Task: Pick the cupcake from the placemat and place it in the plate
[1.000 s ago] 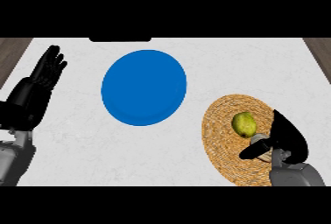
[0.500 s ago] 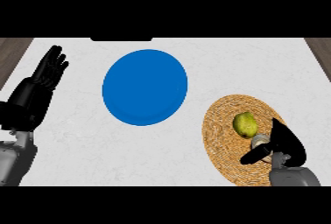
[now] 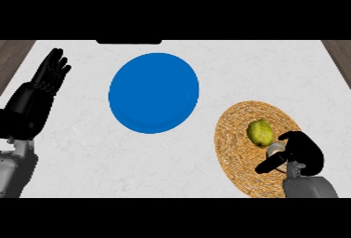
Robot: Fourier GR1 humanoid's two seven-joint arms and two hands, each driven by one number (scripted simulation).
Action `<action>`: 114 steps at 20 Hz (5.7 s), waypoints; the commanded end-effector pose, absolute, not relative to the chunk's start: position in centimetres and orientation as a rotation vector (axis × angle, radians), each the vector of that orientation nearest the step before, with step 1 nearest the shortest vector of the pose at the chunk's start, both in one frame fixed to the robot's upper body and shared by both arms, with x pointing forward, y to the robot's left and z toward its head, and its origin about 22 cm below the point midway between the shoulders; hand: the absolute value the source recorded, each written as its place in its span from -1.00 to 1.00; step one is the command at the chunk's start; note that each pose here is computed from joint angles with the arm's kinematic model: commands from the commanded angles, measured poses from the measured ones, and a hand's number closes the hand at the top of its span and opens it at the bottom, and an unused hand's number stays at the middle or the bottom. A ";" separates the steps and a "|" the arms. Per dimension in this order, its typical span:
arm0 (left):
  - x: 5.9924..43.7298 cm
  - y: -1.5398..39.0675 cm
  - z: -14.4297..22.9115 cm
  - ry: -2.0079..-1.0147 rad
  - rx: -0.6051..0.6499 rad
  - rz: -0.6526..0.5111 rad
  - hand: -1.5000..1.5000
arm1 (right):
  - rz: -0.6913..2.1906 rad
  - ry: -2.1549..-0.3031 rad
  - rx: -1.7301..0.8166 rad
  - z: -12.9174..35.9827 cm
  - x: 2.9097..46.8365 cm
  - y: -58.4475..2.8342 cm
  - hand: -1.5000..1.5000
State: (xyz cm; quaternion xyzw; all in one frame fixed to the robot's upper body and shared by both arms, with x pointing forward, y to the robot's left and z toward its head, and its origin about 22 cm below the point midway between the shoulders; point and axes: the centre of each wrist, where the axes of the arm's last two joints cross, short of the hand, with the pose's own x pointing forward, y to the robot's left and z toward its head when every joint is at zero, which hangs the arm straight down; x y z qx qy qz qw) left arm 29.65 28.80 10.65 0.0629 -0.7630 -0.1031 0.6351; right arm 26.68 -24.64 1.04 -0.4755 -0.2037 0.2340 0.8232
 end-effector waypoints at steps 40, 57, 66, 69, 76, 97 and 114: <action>31.5 29.4 10.4 -1.757 0.134 -0.229 0.00 | 0.567 -1.516 -0.970 15.5 26.0 -3.0 1.00; 31.4 26.8 10.0 -1.783 0.082 -0.271 0.00 | 0.588 -1.378 -1.001 11.6 38.9 -0.6 1.00; 32.1 24.5 11.7 -1.795 0.026 -0.310 0.00 | 0.444 -1.270 -0.897 9.7 40.6 -2.2 -1.00; 32.8 24.5 11.9 -1.781 0.027 -0.316 0.00 | 0.415 -1.332 -0.831 9.9 40.6 -2.0 -1.00; 32.5 24.2 11.6 -1.805 0.042 -0.330 0.00 | 0.180 -1.524 -0.777 10.9 41.2 -2.3 -1.00; 29.8 28.4 10.6 -1.751 0.156 -0.225 0.00 | -0.107 -1.675 -0.528 5.4 35.8 -10.4 -1.00; 30.5 29.4 10.2 -1.758 0.123 -0.227 0.00 | -0.012 -1.678 -0.640 4.6 28.4 -21.1 -1.00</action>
